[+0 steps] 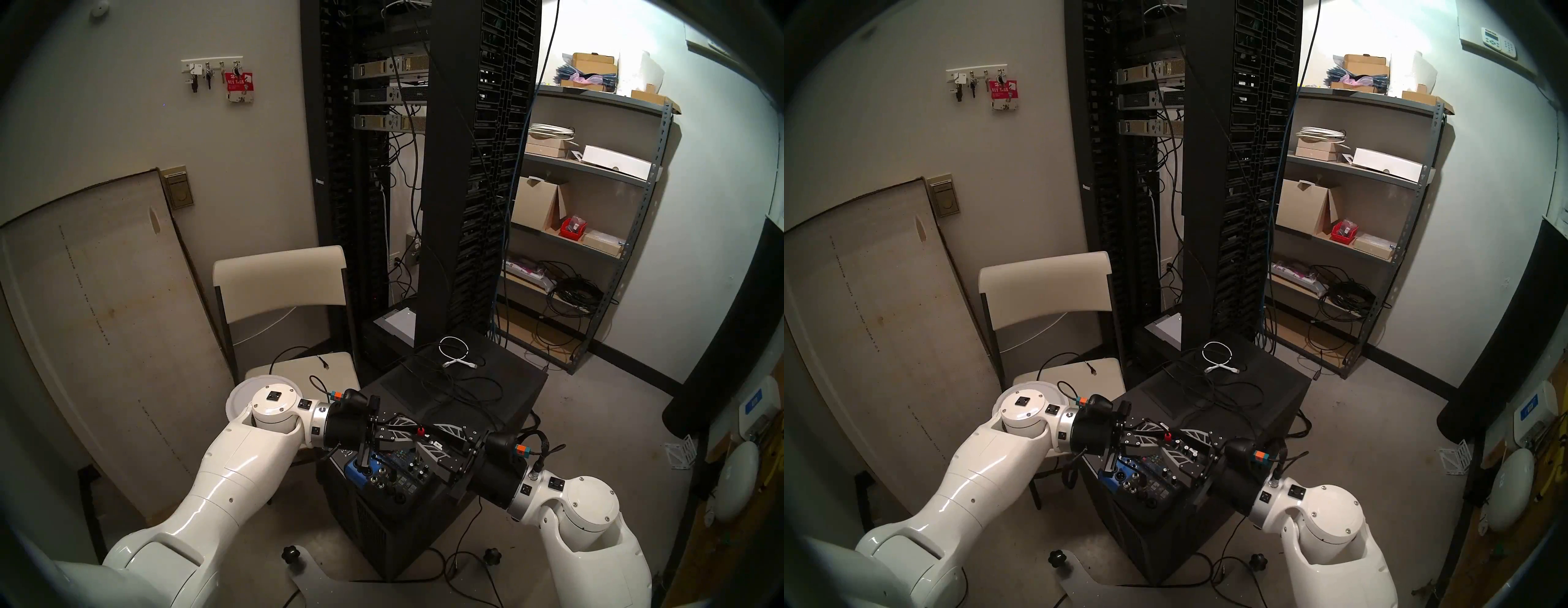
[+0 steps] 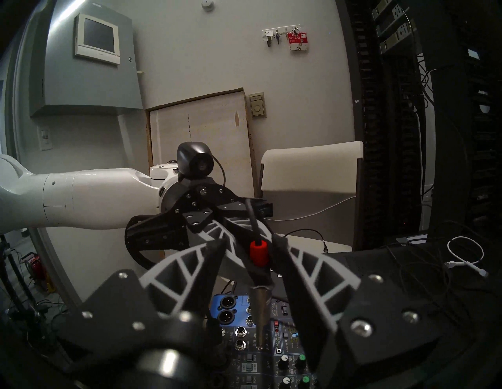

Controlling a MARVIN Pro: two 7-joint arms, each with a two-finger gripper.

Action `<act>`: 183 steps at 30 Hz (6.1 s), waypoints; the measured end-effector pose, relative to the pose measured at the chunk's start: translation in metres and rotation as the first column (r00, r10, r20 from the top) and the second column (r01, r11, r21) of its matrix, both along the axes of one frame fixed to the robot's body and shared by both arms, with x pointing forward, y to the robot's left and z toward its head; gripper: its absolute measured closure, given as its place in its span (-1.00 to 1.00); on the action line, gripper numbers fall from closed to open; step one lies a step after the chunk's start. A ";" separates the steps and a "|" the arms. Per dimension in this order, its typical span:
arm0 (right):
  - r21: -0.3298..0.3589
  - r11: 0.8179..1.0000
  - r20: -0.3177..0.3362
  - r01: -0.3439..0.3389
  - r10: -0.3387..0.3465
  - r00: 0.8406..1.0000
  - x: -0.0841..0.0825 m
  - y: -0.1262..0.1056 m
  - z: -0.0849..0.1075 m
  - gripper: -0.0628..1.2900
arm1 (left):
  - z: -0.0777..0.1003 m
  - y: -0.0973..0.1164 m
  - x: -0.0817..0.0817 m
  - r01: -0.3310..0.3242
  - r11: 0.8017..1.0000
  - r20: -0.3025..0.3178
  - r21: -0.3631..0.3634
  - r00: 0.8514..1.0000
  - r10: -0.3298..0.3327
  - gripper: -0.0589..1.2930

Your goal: Insert aux cable

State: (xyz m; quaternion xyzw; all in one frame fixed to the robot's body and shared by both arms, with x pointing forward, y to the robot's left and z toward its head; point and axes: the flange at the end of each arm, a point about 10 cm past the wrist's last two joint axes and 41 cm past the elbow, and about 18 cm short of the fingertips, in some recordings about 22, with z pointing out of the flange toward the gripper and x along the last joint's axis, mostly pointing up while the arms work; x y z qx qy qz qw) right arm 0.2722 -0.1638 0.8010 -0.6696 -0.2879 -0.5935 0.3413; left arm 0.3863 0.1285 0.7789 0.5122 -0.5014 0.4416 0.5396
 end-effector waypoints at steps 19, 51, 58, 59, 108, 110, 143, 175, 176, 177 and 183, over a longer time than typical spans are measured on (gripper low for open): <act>-0.043 0.999 0.013 -0.028 0.029 1.000 0.006 0.004 -0.002 0.14 | -0.002 0.005 0.000 0.000 1.000 -0.007 0.019 1.000 0.000 0.74; -0.075 0.997 0.039 -0.022 0.025 0.999 0.006 0.000 0.000 0.94 | -0.002 0.001 0.001 0.022 0.999 0.016 0.030 1.000 -0.022 0.67; -0.059 0.998 0.046 0.013 -0.010 0.999 0.008 -0.003 0.001 0.94 | 0.001 0.000 0.004 0.019 1.000 0.016 0.024 1.000 -0.019 0.54; -0.058 0.998 0.047 0.017 -0.014 0.999 0.009 -0.003 0.001 0.94 | 0.002 0.000 0.004 0.018 1.000 0.015 0.023 1.000 -0.019 0.52; 0.009 0.968 0.061 0.251 -0.251 0.966 0.004 -0.034 -0.006 0.95 | 0.031 0.037 -0.008 -0.077 0.997 0.005 -0.011 0.997 0.077 -0.85; 0.015 0.969 0.059 0.245 -0.245 0.968 0.000 -0.032 -0.006 0.95 | 0.031 0.041 -0.006 -0.106 0.994 0.007 -0.011 0.994 0.106 -0.85; 0.042 0.962 0.135 0.269 -0.273 0.953 -0.060 0.009 -0.020 0.95 | 0.012 0.069 0.041 -0.579 0.814 0.188 -0.048 0.795 0.577 -0.85; 0.078 0.971 0.122 0.225 -0.233 0.965 -0.080 0.033 -0.058 0.95 | 0.022 0.059 0.057 -0.630 0.769 0.243 -0.110 0.733 0.635 -0.85; 0.079 0.971 0.122 0.225 -0.233 0.965 -0.081 0.034 -0.059 0.95 | 0.023 0.059 0.057 -0.630 0.769 0.244 -0.110 0.732 0.636 -0.85; 0.080 0.971 0.123 0.225 -0.234 0.964 -0.081 0.034 -0.061 0.95 | 0.023 0.059 0.057 -0.631 0.768 0.246 -0.110 0.731 0.636 -0.85; 0.085 0.971 0.139 0.224 -0.234 0.962 -0.082 0.038 -0.063 0.95 | 0.023 0.059 0.058 -0.635 0.765 0.249 -0.112 0.727 0.640 -0.85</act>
